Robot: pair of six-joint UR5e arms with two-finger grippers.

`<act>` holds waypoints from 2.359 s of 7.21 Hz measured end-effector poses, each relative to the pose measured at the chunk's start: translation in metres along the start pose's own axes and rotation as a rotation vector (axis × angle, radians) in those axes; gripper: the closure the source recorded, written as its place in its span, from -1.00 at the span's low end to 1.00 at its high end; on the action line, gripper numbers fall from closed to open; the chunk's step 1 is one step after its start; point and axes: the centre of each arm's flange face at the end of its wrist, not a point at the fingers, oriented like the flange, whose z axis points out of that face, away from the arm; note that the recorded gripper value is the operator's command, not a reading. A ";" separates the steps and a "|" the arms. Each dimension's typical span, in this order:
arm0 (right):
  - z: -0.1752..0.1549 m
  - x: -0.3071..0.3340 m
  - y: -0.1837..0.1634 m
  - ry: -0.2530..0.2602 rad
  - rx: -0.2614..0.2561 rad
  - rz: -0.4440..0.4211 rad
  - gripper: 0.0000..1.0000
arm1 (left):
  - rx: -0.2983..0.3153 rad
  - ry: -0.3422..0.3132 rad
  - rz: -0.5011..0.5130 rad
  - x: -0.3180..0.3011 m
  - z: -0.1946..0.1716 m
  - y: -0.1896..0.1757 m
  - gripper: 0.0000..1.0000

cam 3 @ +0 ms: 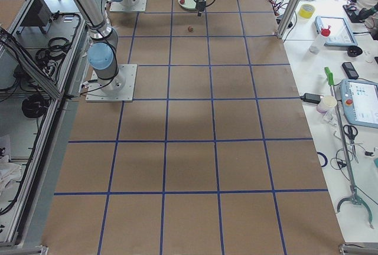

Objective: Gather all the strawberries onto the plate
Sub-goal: 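Reach the left gripper to the last strawberry and grasp it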

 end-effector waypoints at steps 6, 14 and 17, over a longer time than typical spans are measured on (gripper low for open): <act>0.000 0.000 0.000 0.000 0.001 0.001 -1.00 | -0.003 -0.014 0.326 0.016 0.056 0.020 -1.00; -0.001 0.000 0.000 0.000 0.002 0.001 -1.00 | -0.037 -0.022 0.351 0.012 0.077 0.023 0.16; -0.001 0.000 0.000 0.001 0.002 0.001 -1.00 | -0.037 -0.017 0.353 0.014 0.078 0.023 1.00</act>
